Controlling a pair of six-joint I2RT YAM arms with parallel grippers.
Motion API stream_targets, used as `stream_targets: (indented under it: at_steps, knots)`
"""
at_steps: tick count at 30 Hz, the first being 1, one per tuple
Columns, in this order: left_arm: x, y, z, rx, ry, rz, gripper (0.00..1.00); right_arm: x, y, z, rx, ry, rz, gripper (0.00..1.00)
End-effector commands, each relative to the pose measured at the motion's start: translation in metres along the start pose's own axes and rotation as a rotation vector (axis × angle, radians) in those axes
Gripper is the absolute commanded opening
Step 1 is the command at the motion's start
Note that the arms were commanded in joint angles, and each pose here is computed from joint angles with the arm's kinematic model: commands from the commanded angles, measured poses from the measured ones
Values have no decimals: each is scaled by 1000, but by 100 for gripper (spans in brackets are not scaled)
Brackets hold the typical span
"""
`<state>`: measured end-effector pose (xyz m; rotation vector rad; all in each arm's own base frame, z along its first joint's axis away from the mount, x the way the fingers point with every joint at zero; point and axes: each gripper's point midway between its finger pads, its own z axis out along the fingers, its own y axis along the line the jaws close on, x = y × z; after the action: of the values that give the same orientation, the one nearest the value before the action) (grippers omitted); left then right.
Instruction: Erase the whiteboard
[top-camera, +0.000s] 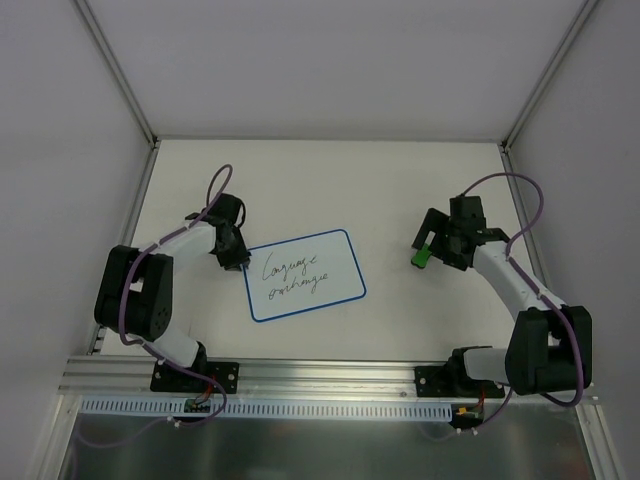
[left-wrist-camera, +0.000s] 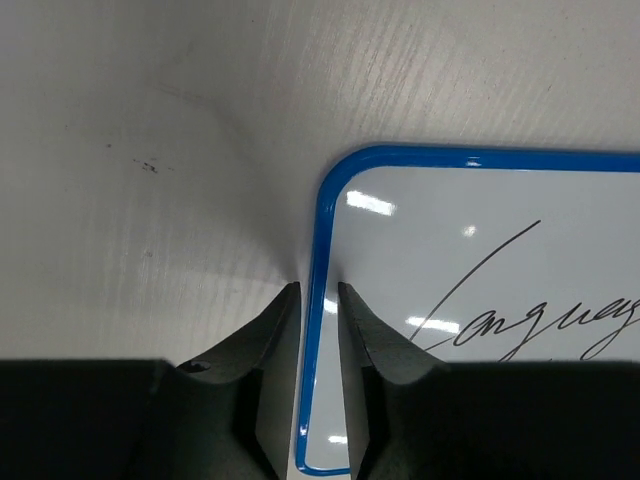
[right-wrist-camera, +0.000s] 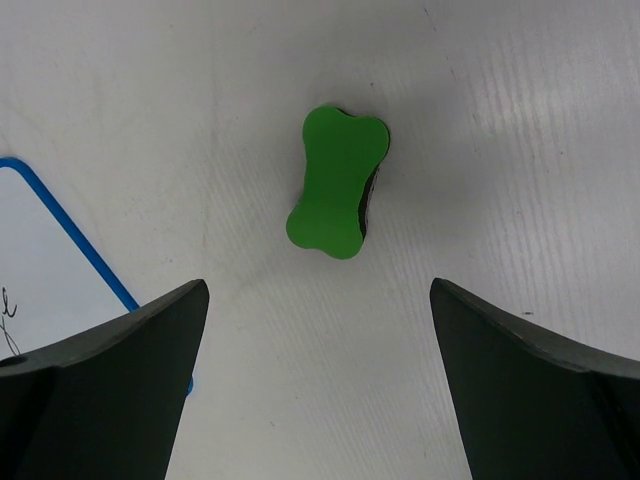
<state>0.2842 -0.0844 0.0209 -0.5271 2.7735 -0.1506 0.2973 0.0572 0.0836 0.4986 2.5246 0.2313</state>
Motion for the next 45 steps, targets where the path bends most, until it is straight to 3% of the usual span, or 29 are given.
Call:
stream_targets:
  at_steps: [1, 5, 15, 24, 45]
  knots:
    - [-14, 0, 1, -11, -25, 14, 21, 0, 3, 5, -10, -9, 10, 98]
    - [-2, 4, 7, -18, 15, 0, 9, -1, 2, 8, -3, -16, 8, 98]
    - [29, 2, 7, 32, 93, -54, 0, -10, -13, 28, 107, -33, 23, 93]
    - [44, -6, 7, 47, 120, -33, 0, -30, -9, 48, 143, -48, 25, 81]
    - [42, -10, 7, 58, 119, -25, 0, -12, -5, 71, 182, 15, 58, 53]
